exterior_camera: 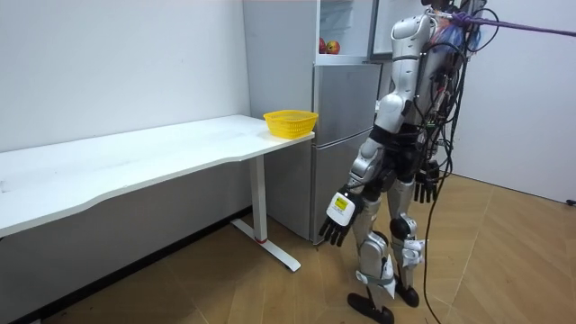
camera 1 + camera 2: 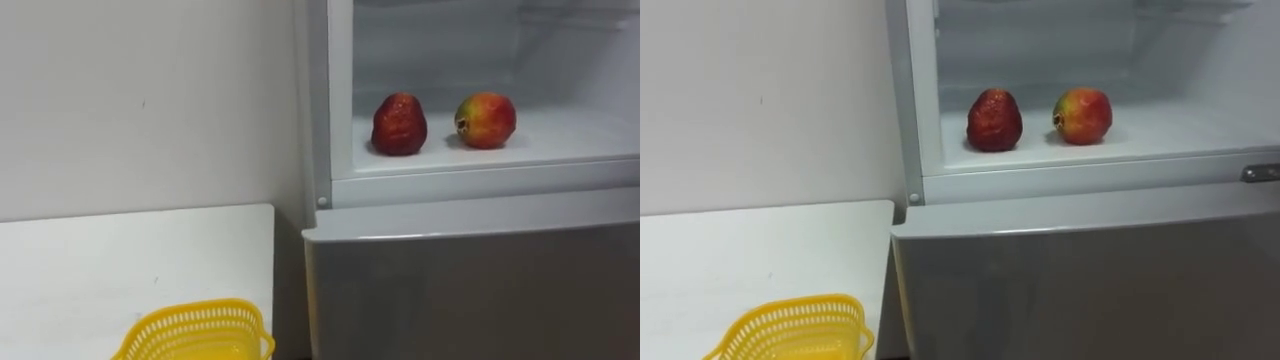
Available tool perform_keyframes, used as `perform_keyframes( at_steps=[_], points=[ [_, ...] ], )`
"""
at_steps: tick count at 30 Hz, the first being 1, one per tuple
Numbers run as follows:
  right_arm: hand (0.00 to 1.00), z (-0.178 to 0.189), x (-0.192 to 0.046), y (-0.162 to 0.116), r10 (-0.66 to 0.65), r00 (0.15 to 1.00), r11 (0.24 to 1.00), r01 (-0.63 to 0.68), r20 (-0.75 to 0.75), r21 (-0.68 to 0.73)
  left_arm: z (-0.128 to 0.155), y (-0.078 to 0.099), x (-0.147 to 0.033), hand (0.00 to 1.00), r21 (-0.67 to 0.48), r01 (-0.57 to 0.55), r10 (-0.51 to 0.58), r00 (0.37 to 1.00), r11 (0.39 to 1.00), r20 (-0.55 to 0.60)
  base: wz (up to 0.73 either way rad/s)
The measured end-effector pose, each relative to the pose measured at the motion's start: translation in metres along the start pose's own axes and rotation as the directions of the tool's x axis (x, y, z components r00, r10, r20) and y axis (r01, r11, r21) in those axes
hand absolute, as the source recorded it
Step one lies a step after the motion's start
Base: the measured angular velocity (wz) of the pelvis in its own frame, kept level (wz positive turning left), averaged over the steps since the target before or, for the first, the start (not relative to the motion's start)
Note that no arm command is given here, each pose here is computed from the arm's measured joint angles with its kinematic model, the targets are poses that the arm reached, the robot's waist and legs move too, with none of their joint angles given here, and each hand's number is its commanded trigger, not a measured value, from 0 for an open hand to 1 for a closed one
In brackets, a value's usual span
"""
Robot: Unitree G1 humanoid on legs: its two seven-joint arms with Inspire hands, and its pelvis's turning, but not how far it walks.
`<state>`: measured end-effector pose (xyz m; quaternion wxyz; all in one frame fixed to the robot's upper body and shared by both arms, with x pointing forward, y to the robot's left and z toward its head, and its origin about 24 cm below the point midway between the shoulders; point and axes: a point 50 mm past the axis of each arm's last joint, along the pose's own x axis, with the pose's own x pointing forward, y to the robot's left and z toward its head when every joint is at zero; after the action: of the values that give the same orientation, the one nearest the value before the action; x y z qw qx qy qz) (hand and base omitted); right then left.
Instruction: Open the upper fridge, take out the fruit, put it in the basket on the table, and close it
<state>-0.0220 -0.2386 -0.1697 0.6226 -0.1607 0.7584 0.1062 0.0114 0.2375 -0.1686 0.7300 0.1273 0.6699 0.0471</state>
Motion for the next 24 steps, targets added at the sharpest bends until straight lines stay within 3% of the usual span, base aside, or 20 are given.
perform_keyframes(
  at_steps=[4,15,21,24],
  points=[
    [0.0,0.005,0.0,0.001,0.006,1.0,1.0,-0.006,-0.008,-0.012,-0.003,-0.008,0.0,0.0,0.096,0.052,-0.048,0.998,0.994,-0.038,0.0],
    [0.0,0.014,-0.001,-0.001,-0.054,0.998,0.996,0.052,0.031,0.07,-0.009,-0.014,-0.001,0.0,0.152,0.114,-0.103,0.992,0.982,-0.074,-0.01],
    [0.0,0.022,-0.003,-0.01,-0.161,0.984,0.967,0.14,0.083,0.212,-0.001,-0.013,0.0,0.0,0.195,0.101,-0.092,0.994,0.976,-0.059,0.0],
    [0.0,0.031,-0.006,-0.021,-0.232,0.966,0.919,0.179,0.114,0.351,-0.002,-0.012,0.0,0.0,0.209,0.099,-0.088,0.994,0.973,-0.059,-0.02]
  ],
)
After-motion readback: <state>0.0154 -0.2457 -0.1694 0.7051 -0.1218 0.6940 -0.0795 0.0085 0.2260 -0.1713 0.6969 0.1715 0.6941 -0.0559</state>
